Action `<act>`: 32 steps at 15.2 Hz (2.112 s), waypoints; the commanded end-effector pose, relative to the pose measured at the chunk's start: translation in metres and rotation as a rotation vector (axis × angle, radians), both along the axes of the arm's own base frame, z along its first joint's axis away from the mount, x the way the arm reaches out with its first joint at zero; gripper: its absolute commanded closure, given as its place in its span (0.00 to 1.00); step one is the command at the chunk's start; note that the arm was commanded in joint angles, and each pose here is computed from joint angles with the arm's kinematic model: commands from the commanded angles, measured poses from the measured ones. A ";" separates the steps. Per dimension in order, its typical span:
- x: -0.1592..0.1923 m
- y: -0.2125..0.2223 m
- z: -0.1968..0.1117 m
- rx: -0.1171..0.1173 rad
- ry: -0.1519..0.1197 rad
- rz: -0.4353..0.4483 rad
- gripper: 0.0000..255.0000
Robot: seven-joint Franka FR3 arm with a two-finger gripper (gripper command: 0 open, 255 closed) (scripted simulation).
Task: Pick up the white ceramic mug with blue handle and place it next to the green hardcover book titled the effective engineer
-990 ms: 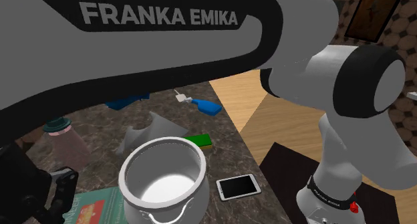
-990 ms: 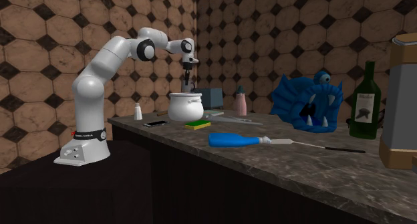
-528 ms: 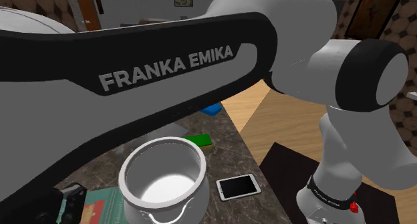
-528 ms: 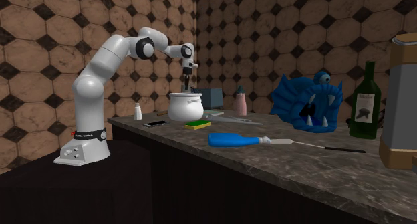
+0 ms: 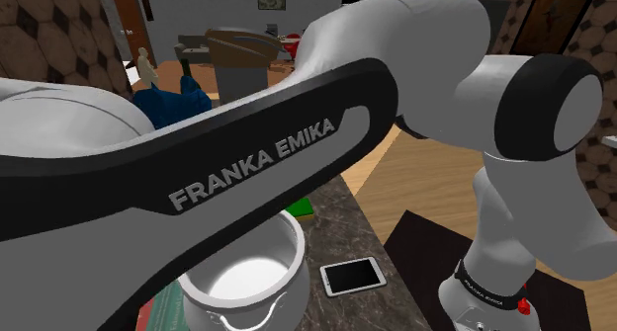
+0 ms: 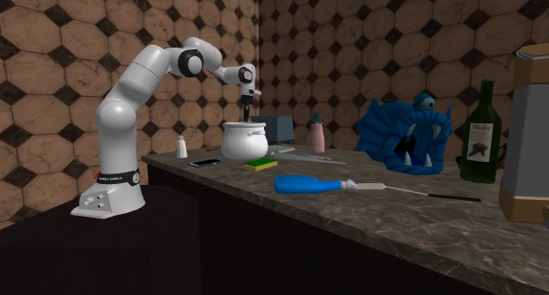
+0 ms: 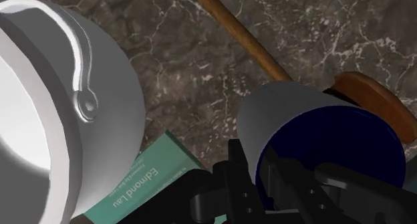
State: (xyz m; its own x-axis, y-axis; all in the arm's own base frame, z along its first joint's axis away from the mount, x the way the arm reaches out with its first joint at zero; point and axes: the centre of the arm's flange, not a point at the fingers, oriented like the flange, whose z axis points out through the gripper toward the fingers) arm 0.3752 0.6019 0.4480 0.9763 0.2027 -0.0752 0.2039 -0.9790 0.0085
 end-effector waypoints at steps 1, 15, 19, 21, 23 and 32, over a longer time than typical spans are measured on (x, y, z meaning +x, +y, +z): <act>0.000 0.000 -0.013 -0.002 0.002 0.001 1.00; 0.000 0.000 -0.074 -0.002 0.002 0.001 1.00; 0.000 0.000 -0.074 -0.002 0.002 0.001 1.00; -0.002 -0.001 -0.074 -0.002 0.002 0.000 0.00; -0.007 -0.006 -0.073 -0.002 0.002 0.000 0.00; 0.004 0.001 -0.024 -0.002 0.002 0.001 0.00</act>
State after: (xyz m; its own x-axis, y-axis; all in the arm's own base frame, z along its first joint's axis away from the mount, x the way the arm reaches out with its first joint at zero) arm 0.3784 0.6029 0.4215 0.9761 0.2032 -0.0768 0.2045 -0.9788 0.0095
